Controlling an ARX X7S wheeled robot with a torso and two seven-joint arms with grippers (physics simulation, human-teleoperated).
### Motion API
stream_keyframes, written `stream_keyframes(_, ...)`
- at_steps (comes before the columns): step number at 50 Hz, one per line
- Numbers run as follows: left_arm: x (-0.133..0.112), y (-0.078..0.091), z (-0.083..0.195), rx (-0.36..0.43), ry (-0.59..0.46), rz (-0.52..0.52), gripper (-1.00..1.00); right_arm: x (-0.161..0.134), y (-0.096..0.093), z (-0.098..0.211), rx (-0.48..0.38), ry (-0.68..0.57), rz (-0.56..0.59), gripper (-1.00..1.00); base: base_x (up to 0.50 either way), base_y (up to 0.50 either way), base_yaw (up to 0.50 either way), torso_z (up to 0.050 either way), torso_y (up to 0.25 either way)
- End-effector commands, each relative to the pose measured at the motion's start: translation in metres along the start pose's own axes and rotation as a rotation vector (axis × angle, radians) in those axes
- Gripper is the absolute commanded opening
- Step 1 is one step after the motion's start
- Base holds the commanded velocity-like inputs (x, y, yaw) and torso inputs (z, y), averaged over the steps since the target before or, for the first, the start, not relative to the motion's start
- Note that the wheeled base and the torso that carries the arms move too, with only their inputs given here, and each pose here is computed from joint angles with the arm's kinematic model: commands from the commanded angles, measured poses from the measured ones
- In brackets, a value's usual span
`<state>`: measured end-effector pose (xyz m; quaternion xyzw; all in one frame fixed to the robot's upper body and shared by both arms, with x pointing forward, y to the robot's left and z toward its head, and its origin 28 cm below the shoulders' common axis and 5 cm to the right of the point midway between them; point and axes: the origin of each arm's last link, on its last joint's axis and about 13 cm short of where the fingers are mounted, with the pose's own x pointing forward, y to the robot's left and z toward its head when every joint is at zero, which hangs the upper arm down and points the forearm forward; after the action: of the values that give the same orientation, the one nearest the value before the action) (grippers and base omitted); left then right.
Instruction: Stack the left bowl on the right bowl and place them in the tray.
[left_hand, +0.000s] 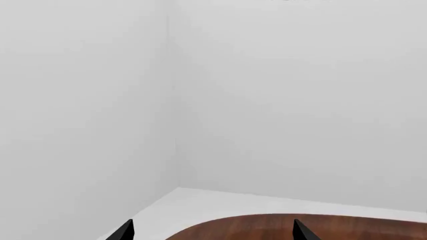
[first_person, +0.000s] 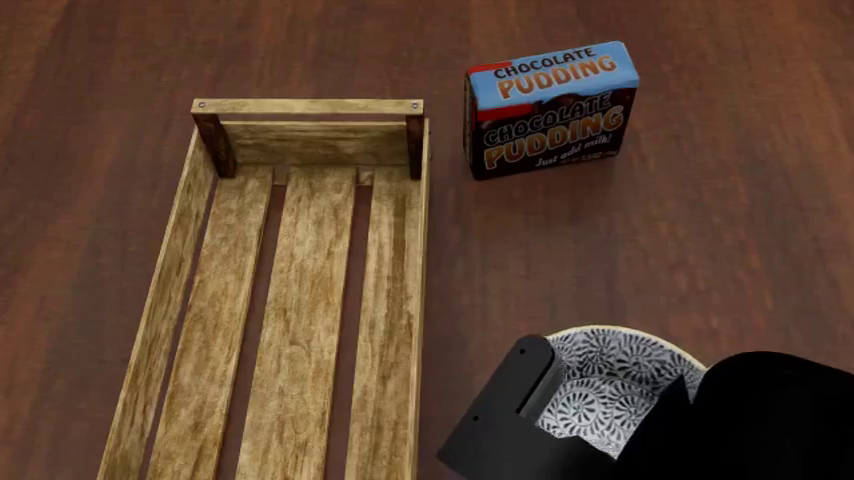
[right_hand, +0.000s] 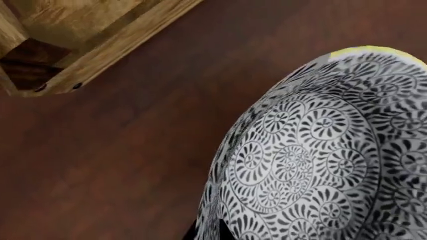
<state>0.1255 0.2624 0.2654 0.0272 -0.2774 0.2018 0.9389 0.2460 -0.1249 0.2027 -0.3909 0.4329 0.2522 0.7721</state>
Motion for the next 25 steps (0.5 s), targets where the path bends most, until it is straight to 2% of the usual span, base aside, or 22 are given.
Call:
stream_keyframes(1,-0.001,0.0,0.0,-0.006,-0.003,0.002,1.0,-0.016,-0.001,0.001,0.003,-0.005,-0.023,-1.0,0.0,0.0,0.0,0.0,0.0)
stream_keyframes(25,-0.002,0.0,-0.001,-0.016,-0.006,0.004,1.0,-0.039,-0.004,0.009,-0.028,-0.018,-0.077,-1.0,0.0,0.0,0.0,0.0,0.0)
